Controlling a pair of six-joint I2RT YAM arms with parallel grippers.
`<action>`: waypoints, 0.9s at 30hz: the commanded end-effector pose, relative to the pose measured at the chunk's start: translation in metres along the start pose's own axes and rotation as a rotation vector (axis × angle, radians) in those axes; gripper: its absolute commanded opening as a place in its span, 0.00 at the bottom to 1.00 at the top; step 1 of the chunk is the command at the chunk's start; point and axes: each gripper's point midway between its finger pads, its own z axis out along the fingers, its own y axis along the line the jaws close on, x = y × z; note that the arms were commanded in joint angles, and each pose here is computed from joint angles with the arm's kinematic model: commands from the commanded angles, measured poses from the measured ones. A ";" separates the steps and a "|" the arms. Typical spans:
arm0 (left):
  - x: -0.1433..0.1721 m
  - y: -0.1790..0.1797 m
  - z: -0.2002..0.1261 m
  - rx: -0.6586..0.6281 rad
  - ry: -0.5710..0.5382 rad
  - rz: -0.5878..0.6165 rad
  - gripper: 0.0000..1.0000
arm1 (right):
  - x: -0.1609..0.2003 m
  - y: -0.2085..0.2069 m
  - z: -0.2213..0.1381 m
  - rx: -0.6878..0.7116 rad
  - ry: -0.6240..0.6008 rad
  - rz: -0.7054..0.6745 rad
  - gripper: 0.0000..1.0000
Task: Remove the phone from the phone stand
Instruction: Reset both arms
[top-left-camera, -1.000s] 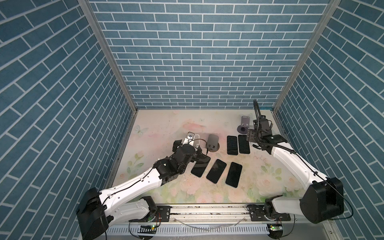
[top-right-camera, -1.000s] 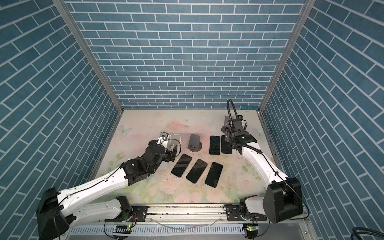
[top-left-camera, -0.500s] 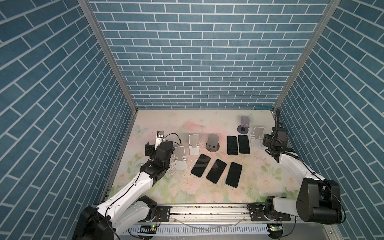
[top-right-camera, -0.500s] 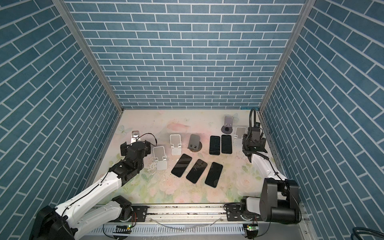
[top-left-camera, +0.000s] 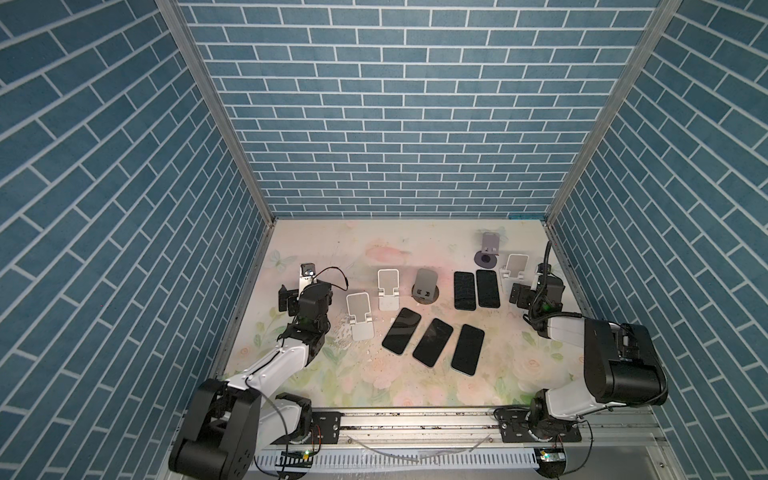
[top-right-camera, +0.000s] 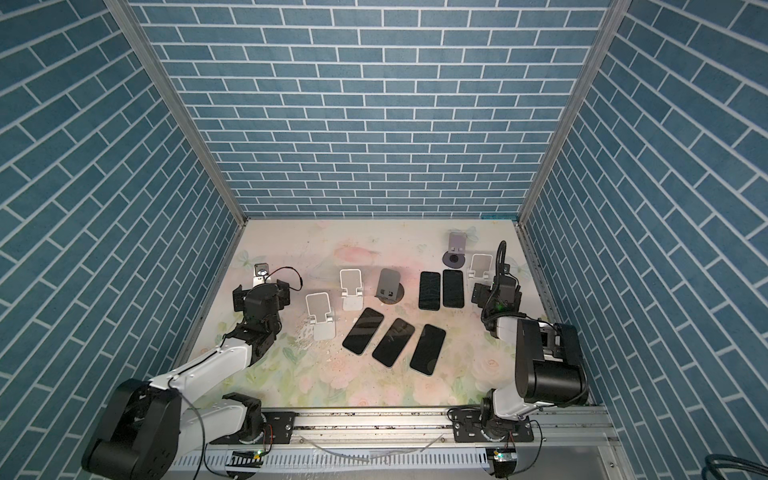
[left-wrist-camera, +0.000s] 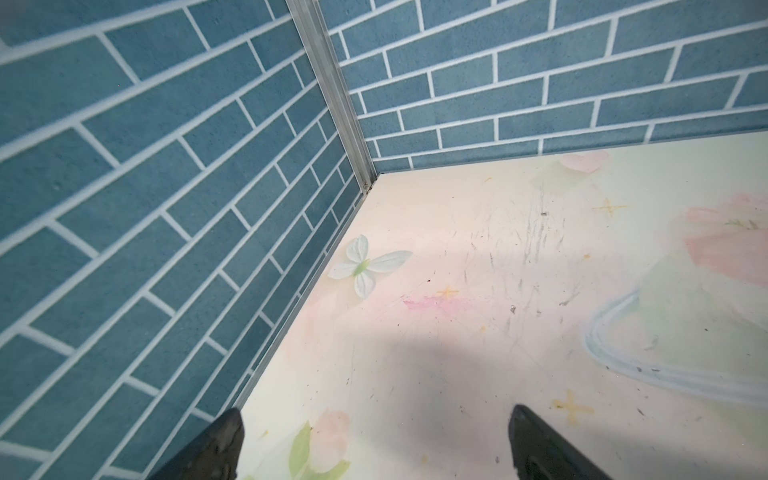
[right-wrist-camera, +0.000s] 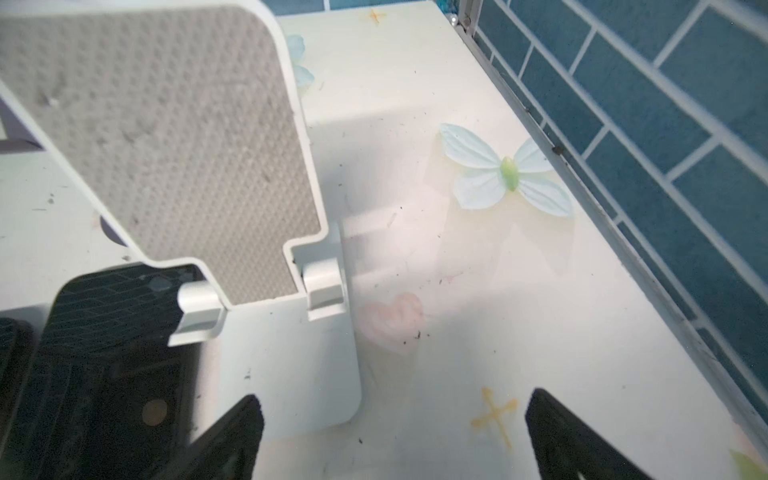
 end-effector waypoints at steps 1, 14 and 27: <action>-0.001 -0.008 0.013 0.044 -0.074 -0.045 1.00 | -0.025 0.016 -0.008 -0.093 -0.169 -0.032 0.99; 0.025 -0.031 0.049 0.186 -0.051 -0.075 1.00 | -0.019 0.014 -0.008 -0.084 -0.186 -0.027 0.99; 0.029 -0.026 0.050 0.180 -0.024 -0.105 1.00 | -0.019 0.020 -0.007 -0.119 -0.175 -0.046 0.99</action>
